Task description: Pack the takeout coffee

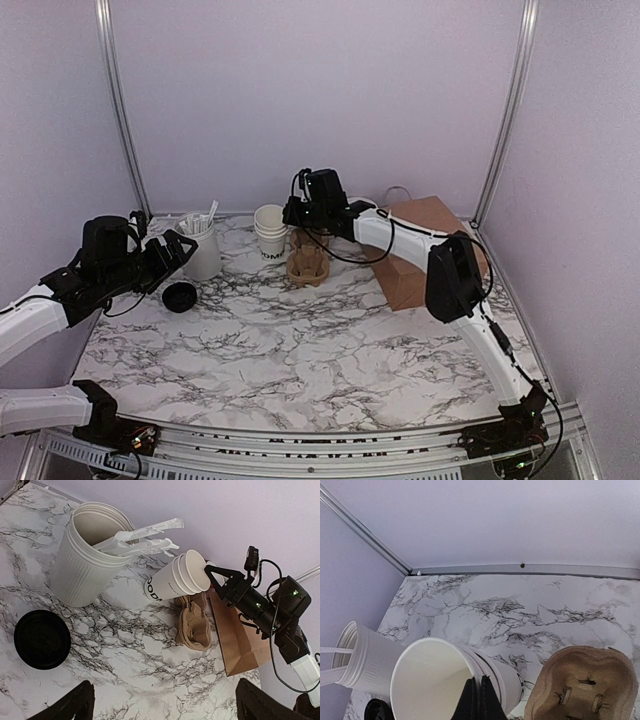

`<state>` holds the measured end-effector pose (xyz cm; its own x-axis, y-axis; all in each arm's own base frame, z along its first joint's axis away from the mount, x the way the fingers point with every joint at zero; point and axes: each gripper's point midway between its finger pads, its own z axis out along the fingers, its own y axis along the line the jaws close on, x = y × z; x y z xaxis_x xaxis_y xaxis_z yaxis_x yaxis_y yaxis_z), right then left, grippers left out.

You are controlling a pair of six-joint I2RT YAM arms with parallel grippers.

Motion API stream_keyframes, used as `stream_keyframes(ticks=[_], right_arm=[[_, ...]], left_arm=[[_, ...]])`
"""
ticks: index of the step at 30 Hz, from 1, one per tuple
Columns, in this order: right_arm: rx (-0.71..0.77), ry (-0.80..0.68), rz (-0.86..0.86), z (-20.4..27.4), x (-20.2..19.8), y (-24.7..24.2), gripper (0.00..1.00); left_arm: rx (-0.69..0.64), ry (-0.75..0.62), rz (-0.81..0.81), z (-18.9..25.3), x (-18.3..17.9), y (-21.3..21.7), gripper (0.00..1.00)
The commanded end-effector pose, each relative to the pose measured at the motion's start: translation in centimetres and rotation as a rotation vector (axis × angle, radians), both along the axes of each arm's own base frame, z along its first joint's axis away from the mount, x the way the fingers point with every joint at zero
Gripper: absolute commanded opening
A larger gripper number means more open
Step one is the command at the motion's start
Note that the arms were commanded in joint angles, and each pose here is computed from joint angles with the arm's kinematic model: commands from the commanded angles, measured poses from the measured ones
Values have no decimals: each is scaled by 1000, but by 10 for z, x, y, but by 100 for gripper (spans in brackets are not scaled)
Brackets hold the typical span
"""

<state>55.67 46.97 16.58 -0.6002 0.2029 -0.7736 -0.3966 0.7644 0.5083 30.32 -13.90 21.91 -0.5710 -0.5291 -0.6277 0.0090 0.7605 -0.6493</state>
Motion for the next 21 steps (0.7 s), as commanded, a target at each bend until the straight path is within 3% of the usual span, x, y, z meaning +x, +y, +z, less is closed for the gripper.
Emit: stream_keyframes(ticks=[1,21], right_arm=[[-2,-16,37,38,-19,4,0],[-4,31,81,68,-50,9,0]], left_arm=[[10,28,-5,-8,-1,-1,99],[-6,49,-14,-13,0,-5,99]])
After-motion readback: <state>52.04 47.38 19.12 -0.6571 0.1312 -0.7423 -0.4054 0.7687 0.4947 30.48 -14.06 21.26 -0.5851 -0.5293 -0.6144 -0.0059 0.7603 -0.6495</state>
